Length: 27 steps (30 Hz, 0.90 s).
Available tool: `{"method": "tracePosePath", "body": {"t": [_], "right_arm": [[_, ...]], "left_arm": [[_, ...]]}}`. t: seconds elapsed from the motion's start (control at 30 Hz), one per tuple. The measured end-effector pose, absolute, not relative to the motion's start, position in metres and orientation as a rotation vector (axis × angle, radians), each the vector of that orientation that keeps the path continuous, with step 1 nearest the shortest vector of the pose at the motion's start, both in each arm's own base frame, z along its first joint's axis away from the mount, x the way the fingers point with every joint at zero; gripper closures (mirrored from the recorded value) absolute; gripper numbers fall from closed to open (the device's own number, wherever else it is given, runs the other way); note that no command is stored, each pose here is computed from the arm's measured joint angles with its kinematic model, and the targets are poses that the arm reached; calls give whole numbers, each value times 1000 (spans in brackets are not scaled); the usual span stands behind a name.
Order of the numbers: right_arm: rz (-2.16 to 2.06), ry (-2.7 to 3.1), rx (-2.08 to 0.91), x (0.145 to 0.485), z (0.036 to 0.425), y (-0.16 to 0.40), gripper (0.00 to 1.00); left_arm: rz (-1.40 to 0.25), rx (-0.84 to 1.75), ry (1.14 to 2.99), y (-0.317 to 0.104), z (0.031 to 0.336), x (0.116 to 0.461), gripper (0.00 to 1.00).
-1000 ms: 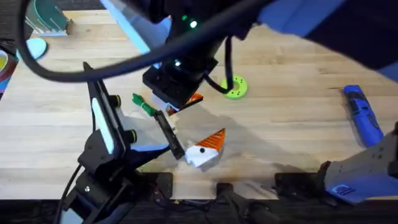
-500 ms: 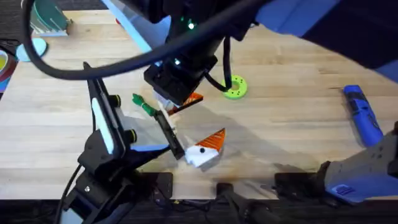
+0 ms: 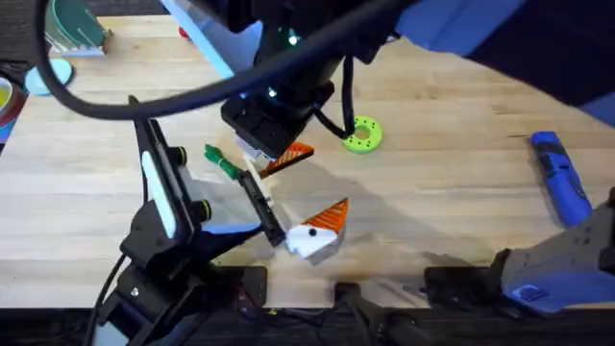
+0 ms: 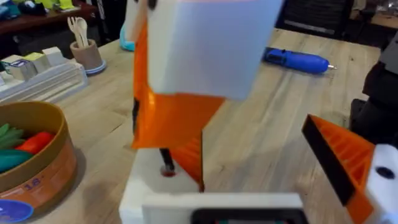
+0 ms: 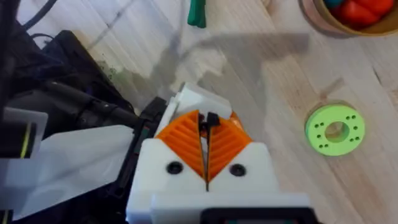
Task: Pick up the gripper from the table and insert it into the empty holder that is missing its gripper. Then pick up a screw, insert it into the mounting hole, and use the screwdriver to tighten it. Finally, clean up the table by picking up the vegetable and placing it into the bucket.
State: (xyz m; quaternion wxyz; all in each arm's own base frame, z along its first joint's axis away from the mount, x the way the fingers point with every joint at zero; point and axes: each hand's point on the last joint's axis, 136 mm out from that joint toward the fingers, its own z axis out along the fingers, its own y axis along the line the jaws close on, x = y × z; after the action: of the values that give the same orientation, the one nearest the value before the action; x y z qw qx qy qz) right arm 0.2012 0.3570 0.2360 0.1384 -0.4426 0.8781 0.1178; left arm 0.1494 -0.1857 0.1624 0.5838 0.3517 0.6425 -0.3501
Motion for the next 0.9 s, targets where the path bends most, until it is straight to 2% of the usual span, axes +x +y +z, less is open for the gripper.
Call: {"method": "tracePosePath", "body": {"t": [0.9], "right_arm": [[298,2601,-1291,200,221,356,996]], "left_arm": [[-826,829,1495,-187,163,148,8]]}}
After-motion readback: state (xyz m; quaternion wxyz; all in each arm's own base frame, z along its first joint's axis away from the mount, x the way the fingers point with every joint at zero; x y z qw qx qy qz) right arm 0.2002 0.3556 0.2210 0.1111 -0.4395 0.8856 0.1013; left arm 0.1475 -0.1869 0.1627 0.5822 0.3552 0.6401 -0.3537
